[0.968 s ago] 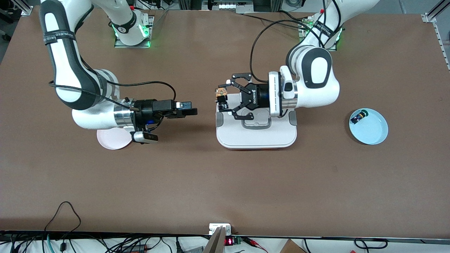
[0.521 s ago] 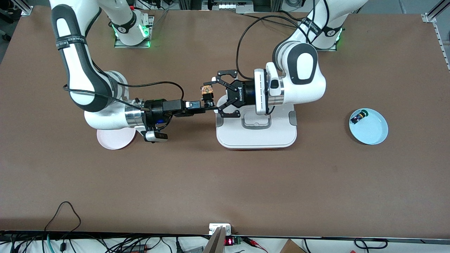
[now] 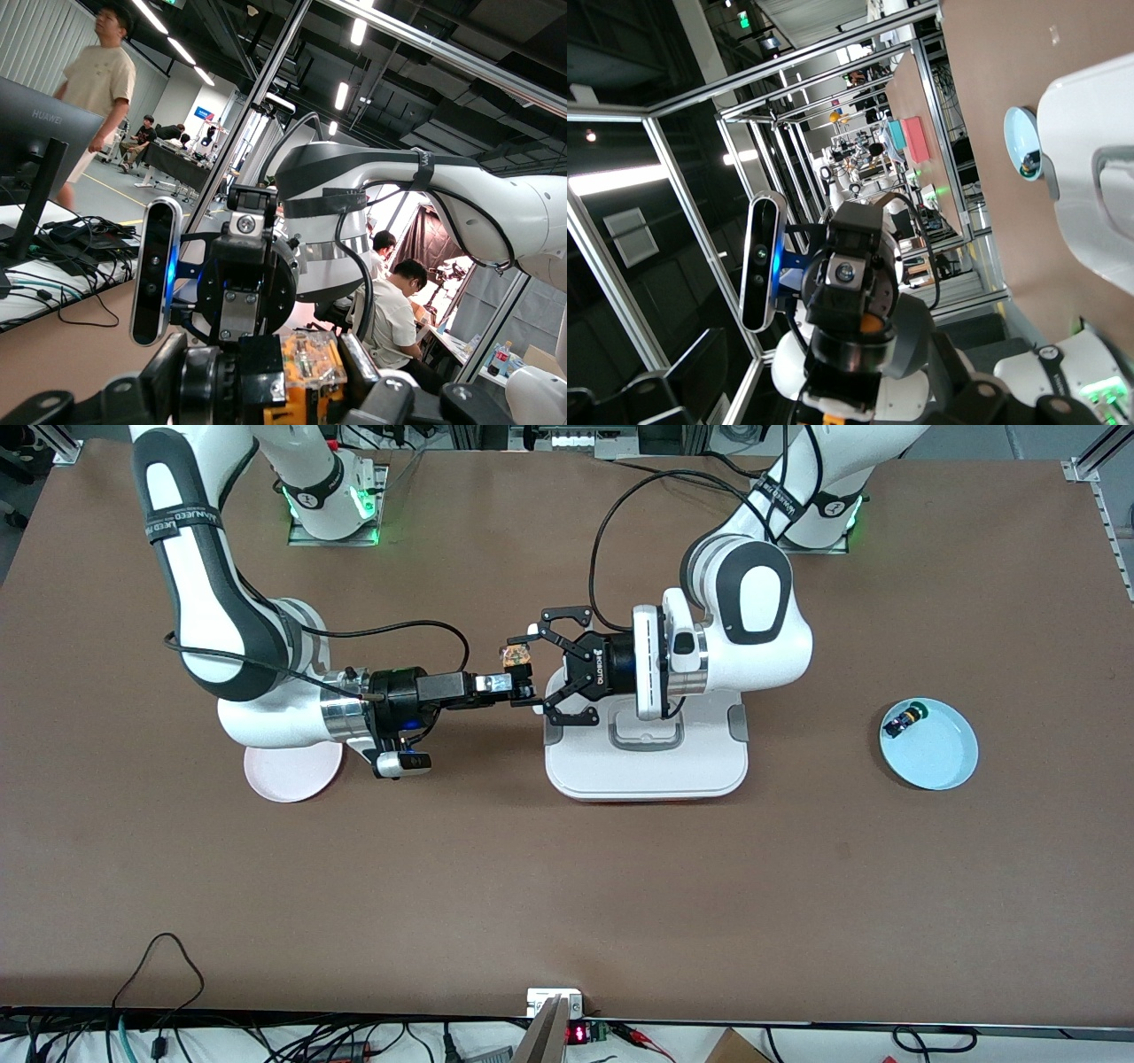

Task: Transfer orange switch to right arm and place
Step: 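Close the right gripper on the orange switch held by the left gripper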

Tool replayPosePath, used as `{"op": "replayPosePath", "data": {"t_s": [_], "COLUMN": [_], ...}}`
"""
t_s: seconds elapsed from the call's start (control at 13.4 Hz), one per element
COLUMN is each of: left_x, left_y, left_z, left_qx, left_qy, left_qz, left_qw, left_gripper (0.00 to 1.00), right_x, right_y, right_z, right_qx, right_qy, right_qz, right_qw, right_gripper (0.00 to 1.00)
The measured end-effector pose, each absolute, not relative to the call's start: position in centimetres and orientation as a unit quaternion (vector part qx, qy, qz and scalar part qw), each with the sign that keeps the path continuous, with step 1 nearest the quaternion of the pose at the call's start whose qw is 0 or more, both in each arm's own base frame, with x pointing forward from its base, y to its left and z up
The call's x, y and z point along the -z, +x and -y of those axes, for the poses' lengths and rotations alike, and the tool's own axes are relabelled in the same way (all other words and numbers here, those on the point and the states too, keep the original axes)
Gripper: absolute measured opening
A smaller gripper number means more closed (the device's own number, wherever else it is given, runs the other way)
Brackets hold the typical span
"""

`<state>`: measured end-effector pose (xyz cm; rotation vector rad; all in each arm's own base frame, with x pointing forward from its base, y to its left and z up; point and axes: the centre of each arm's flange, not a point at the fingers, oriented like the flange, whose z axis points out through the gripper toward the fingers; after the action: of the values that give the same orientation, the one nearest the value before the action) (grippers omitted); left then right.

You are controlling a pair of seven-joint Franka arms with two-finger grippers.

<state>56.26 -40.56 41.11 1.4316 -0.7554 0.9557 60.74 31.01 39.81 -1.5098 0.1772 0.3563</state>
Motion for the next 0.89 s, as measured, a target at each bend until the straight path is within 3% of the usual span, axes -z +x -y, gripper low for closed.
{"op": "replayPosePath", "data": {"t_s": [0.37, 0.52, 0.6, 0.89], "left_x": [-40.99, -41.00, -40.99, -41.56], "left_y": [56.30, 56.30, 56.30, 56.61], "left_z": [40.57, 40.57, 40.57, 40.51], "left_qx": [-0.410, -0.410, -0.410, -0.416], "left_qy": [0.615, 0.615, 0.615, 0.612], "left_qz": [0.324, 0.324, 0.324, 0.325], "left_qw": [0.590, 0.590, 0.590, 0.589], "left_gripper": [0.74, 0.74, 0.74, 0.74], "right_x": [-39.96, -39.96, -39.96, -39.48], "right_y": [60.73, 60.72, 60.71, 60.55], "right_z": [-31.00, -31.02, -31.03, -30.92], "right_qx": [-0.181, -0.181, -0.181, -0.185], "right_qy": [-0.678, -0.678, -0.678, -0.678], "right_qz": [-0.099, -0.099, -0.098, -0.102], "right_qw": [0.706, 0.706, 0.706, 0.704], "right_gripper": [0.97, 0.91, 0.84, 0.39]}}
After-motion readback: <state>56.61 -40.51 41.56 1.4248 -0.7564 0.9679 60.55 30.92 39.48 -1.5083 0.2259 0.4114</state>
